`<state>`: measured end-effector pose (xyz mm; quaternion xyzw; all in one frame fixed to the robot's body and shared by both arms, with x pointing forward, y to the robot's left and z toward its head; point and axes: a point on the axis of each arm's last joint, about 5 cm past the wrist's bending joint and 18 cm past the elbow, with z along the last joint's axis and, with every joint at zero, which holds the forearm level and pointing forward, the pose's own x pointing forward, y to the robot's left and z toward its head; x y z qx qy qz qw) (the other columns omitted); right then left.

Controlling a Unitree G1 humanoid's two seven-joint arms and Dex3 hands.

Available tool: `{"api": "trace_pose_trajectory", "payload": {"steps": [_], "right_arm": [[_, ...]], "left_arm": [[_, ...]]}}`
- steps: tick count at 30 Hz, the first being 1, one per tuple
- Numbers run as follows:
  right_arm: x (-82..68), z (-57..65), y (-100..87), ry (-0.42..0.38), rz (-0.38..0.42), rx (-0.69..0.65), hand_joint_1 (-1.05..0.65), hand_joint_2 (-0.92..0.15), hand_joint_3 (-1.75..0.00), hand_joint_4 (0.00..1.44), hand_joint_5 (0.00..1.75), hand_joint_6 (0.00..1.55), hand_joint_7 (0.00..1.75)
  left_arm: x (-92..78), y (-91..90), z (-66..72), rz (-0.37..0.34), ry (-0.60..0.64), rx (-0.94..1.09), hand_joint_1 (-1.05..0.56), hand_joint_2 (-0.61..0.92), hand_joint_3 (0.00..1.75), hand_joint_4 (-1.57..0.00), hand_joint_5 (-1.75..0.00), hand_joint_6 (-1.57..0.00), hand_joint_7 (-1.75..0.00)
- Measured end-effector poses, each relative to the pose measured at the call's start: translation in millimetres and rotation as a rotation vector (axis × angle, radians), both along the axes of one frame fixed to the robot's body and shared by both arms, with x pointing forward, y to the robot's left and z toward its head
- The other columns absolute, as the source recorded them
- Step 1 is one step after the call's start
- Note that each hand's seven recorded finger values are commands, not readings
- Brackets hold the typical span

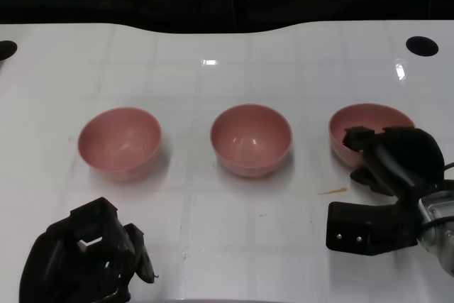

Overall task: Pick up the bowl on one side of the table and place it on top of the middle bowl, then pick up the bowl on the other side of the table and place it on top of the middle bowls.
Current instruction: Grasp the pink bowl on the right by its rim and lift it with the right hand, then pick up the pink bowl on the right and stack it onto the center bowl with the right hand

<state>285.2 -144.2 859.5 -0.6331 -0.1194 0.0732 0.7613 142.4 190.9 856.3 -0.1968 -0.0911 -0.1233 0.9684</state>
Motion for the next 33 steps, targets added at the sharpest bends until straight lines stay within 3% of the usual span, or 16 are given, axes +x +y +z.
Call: {"api": "trace_pose_trajectory", "payload": {"steps": [6,8,9,12,14,16,21,25,29,33], "right_arm": [[-0.5,-2.5,-0.9,-0.002,0.003,0.003,-0.23,-0.91,-0.23,0.89,1.75,0.62,1.75],[-0.1,-1.1,0.4,-0.021,0.011,0.018,-0.19,-0.71,-0.60,0.90,1.75,0.66,1.75],[0.8,2.6,2.8,-0.050,0.026,0.039,-0.18,-0.54,-0.91,0.91,1.75,0.69,1.75],[7.2,25.7,14.2,-0.181,0.081,0.124,-0.17,-0.42,-1.16,0.92,1.75,0.72,1.75],[10.3,41.4,20.2,-0.257,0.112,0.164,-0.17,-0.42,-1.18,0.92,1.75,0.73,1.75],[10.9,49.4,24.1,-0.291,0.132,0.179,-0.18,-0.41,-1.19,0.92,1.75,0.73,1.75],[8.0,52.2,25.4,-0.286,0.139,0.181,-0.20,-0.42,-1.20,0.94,1.75,0.73,1.75],[8.1,65.4,29.1,-0.326,0.163,0.209,-0.20,-0.41,-1.20,0.95,1.75,0.73,1.75],[8.1,69.8,30.4,-0.332,0.173,0.214,-0.20,-0.41,-1.21,0.95,1.75,0.73,1.75],[6.6,73.3,33.1,-0.333,0.192,0.219,-0.23,-0.35,-1.34,0.98,1.75,0.75,1.74]], "left_arm": [[-0.1,0.0,-0.1,0.000,0.002,0.000,-0.05,0.57,1.04,-0.95,-1.57,-0.93,-1.40],[-0.1,0.1,-0.1,0.000,0.002,0.000,-0.06,0.57,1.04,-0.95,-1.57,-0.93,-1.40],[0.0,0.1,-0.1,0.000,0.002,0.001,-0.06,0.57,1.04,-0.95,-1.57,-0.93,-1.41],[1.3,-0.5,0.6,-0.004,-0.002,0.003,-0.05,0.57,1.05,-0.95,-1.57,-0.93,-1.41],[1.6,-0.6,0.8,-0.004,-0.003,0.004,-0.05,0.56,1.06,-0.95,-1.57,-0.93,-1.41],[1.5,-0.5,0.7,-0.004,-0.003,0.005,-0.05,0.56,1.06,-0.95,-1.57,-0.93,-1.42],[1.5,-0.3,0.7,-0.003,-0.002,0.008,-0.04,0.57,1.06,-0.94,-1.57,-0.92,-1.42],[1.7,-0.5,0.8,-0.005,-0.002,0.009,-0.03,0.57,1.07,-0.94,-1.57,-0.92,-1.41],[1.6,-0.5,0.8,-0.001,0.000,0.009,-0.03,0.57,1.07,-0.94,-1.57,-0.92,-1.42],[1.7,-0.3,0.6,0.000,0.000,0.008,-0.05,0.58,1.05,-0.95,-1.56,-0.92,-1.41]]}}
